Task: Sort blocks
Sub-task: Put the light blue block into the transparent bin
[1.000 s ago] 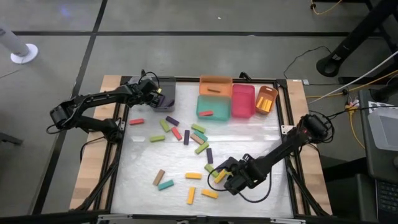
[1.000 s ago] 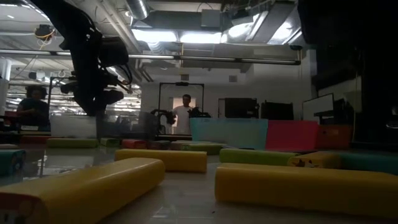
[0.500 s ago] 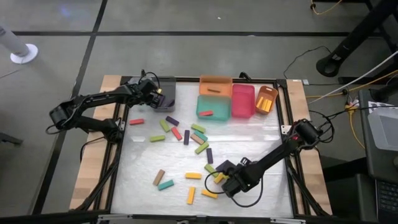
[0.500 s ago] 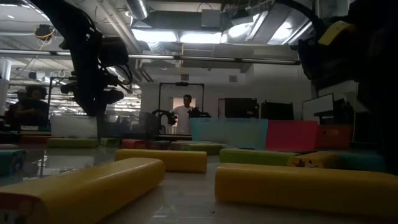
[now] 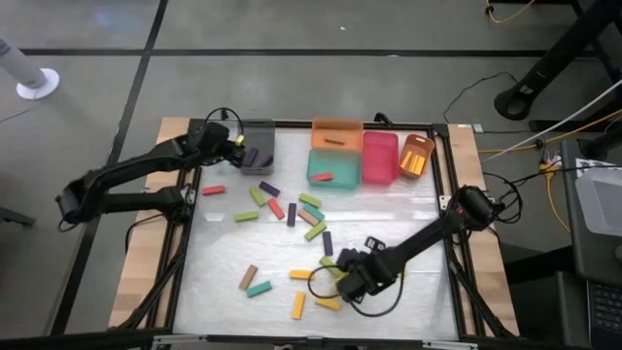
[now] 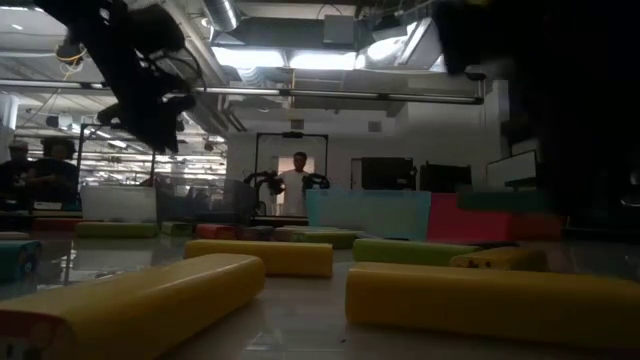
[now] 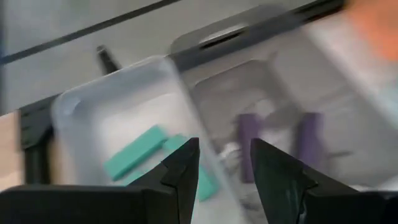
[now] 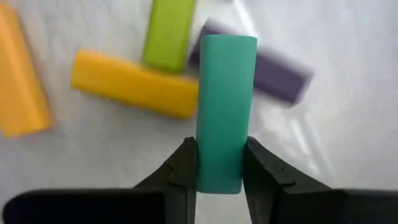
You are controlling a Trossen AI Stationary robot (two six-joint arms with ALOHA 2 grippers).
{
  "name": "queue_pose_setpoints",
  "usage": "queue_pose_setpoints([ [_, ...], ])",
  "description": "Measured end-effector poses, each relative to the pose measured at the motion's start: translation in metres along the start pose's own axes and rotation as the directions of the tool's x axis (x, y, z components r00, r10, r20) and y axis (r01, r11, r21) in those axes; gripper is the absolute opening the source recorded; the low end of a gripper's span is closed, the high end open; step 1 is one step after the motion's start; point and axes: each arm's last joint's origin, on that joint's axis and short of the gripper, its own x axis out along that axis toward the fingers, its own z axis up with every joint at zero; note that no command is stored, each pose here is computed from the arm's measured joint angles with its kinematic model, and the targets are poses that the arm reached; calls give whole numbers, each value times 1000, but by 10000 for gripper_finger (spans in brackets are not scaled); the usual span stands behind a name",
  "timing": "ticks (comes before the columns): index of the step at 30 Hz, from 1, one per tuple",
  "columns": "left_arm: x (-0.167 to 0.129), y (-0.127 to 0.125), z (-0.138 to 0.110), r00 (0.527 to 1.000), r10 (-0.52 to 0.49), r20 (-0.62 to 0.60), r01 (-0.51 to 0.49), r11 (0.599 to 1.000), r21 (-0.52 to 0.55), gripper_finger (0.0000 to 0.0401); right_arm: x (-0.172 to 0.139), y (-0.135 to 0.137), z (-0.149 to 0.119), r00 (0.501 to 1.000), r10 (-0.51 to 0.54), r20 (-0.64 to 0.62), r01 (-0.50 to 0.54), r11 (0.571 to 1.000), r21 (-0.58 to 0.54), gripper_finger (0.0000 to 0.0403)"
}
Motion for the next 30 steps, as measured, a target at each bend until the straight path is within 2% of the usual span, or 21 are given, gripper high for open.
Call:
queue_pose_setpoints([
  [3,-14,-1,-1,990,-138,19,139,990,-34,131,-19,-5,23,996,-26,80,30,998,-55,93],
  [6,-25,-2,-2,963,-266,32,268,961,-71,131,-32,-15,51,980,-59,192,86,987,-136,103],
  [10,-36,-3,-3,927,-373,39,376,922,-90,131,-42,-34,98,923,-78,378,174,958,-226,100],
  [13,-41,-2,-4,907,-419,46,421,902,-94,131,-43,-53,137,867,-43,496,199,943,-266,98],
  [18,-48,-2,-4,880,-471,63,475,873,-113,131,-41,-91,195,762,80,643,145,946,-290,101],
  [20,-49,-2,-5,869,-491,63,495,859,-134,131,-36,-104,216,701,116,703,130,949,-286,100],
  [24,-50,-3,-5,853,-519,57,521,835,-179,131,-21,-127,245,609,128,782,141,954,-266,100],
  [30,-51,-4,-1,838,-538,88,544,813,-206,131,6,-146,268,538,95,837,133,972,-195,102],
])
